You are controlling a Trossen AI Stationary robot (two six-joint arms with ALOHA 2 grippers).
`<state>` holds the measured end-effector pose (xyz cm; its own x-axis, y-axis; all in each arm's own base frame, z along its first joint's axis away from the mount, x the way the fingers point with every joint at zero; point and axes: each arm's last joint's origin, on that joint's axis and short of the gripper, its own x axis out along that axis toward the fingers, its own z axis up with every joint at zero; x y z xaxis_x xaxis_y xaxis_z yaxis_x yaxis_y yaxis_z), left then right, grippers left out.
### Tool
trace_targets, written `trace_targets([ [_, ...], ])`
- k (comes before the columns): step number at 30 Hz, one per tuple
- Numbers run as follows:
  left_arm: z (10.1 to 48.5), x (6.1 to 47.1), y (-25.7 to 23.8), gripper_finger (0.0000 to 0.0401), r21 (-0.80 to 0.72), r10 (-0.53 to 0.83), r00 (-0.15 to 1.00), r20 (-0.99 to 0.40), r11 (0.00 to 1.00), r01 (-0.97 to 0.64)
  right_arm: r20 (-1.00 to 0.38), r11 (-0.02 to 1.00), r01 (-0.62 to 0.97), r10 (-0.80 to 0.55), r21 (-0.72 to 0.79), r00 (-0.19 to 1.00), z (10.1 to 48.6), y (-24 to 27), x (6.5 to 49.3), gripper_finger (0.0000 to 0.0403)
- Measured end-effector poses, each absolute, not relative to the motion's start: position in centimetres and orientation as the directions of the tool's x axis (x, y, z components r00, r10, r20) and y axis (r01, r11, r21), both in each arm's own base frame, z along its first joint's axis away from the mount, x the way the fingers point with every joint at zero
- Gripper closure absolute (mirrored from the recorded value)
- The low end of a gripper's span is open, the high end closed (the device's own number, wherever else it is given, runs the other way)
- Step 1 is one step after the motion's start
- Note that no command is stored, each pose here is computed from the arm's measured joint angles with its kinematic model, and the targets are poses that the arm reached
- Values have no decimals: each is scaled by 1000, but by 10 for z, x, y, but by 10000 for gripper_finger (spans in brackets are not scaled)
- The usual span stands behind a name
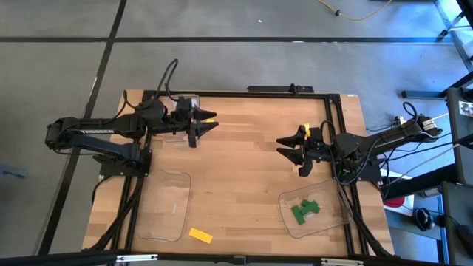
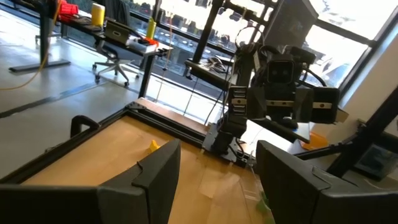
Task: Sort & place blocks by color
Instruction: Put the left yellow block into the bottom left transparent bin
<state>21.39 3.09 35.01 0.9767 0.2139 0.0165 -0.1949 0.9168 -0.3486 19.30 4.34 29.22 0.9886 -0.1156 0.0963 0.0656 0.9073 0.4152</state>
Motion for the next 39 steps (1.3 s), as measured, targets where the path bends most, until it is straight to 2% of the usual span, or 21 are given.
trace_targets([
  [4, 350, 214, 30, 199, -349, 182, 983, 11, 922, -167, 96, 907, 67, -117, 416, 988, 292, 43, 193, 210],
  [6, 348, 214, 32, 199, -359, 216, 976, -28, 909, -212, 96, 905, 79, -130, 417, 987, 292, 43, 193, 210],
  [11, 356, 224, 56, 199, -329, 286, 906, -311, 862, -385, 95, 905, 84, -135, 418, 986, 292, 43, 193, 210],
  [16, 362, 247, 100, 199, -177, 259, 731, -631, 869, -462, 94, 905, 84, -135, 417, 986, 292, 43, 193, 210],
  [23, 325, 287, 163, 199, 4, 143, 386, -911, 941, -339, 77, 907, 91, -134, 412, 988, 290, 43, 193, 210],
  [28, 273, 314, 188, 199, 110, 149, 146, -978, 963, -247, 73, 887, 87, -134, 453, 988, 290, 43, 193, 210],
  [33, 226, 334, 194, 199, 111, 117, 15, -993, 972, -205, 71, 884, 87, -134, 460, 988, 290, 43, 193, 210],
  [39, 187, 348, 191, 199, 79, 71, -74, -995, 990, -120, 66, 857, 118, -174, 502, 983, 289, 42, 193, 210],
])
